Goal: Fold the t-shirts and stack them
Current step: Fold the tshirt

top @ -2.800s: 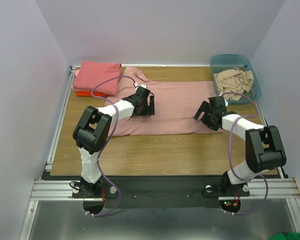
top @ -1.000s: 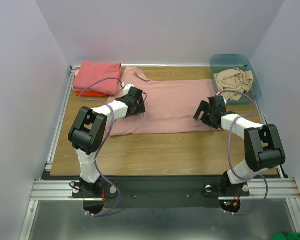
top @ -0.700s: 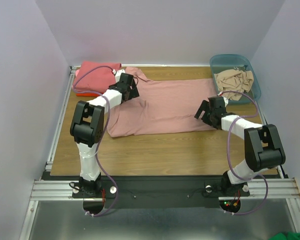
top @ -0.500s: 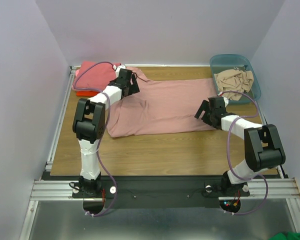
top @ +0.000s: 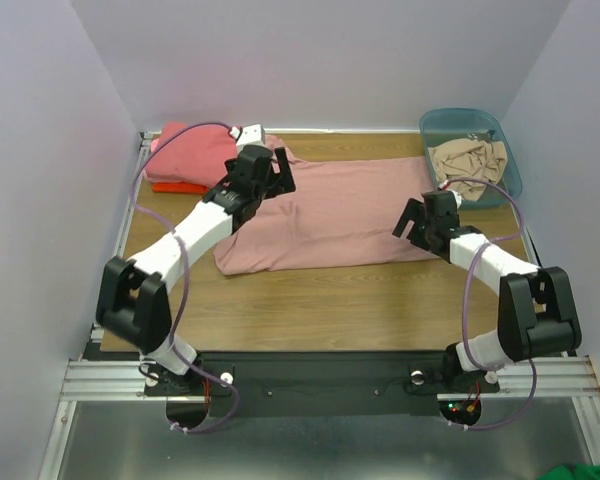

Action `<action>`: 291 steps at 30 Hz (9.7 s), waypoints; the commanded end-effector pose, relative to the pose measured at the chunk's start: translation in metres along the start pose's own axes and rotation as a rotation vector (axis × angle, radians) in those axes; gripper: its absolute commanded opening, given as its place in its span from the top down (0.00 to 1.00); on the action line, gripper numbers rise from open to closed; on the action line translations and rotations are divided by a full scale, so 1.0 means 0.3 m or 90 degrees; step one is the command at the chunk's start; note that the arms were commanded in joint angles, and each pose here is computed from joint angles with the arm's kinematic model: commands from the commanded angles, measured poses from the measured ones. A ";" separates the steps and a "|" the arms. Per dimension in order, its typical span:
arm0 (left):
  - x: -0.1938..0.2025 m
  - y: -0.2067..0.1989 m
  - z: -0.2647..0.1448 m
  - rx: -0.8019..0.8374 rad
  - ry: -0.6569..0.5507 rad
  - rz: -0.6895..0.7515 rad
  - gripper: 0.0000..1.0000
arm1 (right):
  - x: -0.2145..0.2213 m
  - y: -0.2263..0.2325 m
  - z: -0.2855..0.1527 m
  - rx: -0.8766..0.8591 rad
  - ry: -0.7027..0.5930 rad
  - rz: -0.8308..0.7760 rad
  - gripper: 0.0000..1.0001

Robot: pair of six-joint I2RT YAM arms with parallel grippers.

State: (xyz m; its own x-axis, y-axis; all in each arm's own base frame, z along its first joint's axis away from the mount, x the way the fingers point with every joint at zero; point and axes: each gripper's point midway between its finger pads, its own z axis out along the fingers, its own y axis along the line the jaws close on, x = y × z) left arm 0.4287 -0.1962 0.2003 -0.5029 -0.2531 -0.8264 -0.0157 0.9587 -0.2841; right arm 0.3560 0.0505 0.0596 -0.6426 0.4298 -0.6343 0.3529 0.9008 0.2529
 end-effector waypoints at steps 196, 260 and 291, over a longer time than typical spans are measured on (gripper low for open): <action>0.536 0.305 -0.361 -0.100 0.094 -0.163 1.00 | -0.069 -0.149 -0.149 0.219 -0.125 0.035 0.97; 0.639 -0.129 -0.545 0.132 0.190 -0.057 0.02 | -0.031 -0.058 -0.136 0.121 -0.054 -0.023 0.07; 0.841 0.332 -0.092 -0.155 0.313 -0.120 0.02 | 0.054 0.109 -0.017 -0.015 0.048 0.040 0.02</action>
State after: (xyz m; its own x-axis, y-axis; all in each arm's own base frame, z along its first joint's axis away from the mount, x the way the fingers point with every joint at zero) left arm 0.3260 -0.1872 0.0363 -0.6925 -0.4375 -0.5736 -0.2515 0.8917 -0.3764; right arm 0.3626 0.0901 0.0636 -0.6976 0.4433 -0.5629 0.3452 0.8964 0.2781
